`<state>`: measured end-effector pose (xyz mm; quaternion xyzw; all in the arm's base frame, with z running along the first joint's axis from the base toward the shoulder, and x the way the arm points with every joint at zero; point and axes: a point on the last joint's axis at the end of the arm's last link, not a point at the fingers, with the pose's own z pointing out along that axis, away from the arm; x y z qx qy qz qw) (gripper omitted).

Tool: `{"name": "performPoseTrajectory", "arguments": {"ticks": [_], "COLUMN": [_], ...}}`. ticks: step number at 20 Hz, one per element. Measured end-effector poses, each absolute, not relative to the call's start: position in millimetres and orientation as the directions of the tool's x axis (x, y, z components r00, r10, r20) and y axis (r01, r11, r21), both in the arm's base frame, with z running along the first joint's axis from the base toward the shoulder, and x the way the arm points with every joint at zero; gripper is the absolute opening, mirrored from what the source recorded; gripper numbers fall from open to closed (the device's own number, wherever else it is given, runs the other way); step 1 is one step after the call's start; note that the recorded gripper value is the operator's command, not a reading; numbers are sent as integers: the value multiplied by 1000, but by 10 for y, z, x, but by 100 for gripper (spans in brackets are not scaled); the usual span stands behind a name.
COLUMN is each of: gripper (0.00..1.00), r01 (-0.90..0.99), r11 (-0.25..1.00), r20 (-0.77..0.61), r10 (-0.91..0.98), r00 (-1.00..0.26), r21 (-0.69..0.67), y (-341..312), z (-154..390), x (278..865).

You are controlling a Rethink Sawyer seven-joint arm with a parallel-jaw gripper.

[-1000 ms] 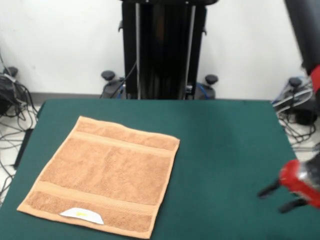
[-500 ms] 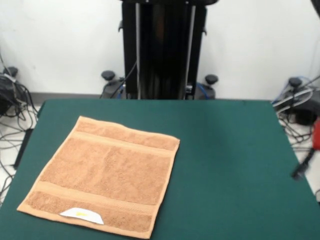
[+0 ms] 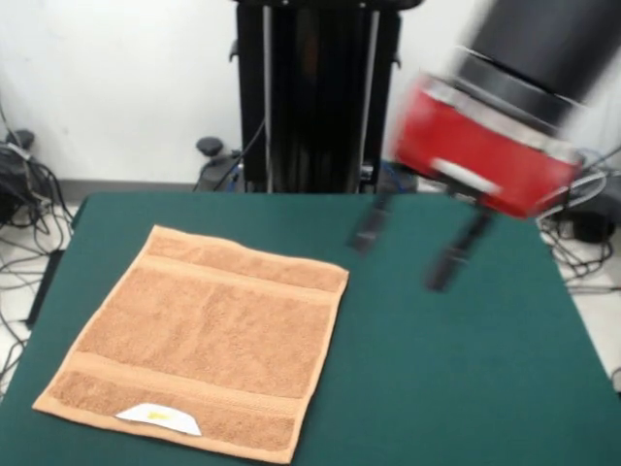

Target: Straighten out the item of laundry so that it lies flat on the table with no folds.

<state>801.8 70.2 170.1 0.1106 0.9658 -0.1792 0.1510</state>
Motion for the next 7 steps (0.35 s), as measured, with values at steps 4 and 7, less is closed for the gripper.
{"name": "performPoseTrajectory", "arguments": {"ticks": [4, 7], "gripper": [100, 100], "r01": [289, 344], "r11": [908, 895], "r20": [-357, -388], "r10": [173, 221], "r00": [-918, -895], "r21": [-302, -284], "y": [57, -432], "z": [1763, 1722], "x": [7854, 7637]}}
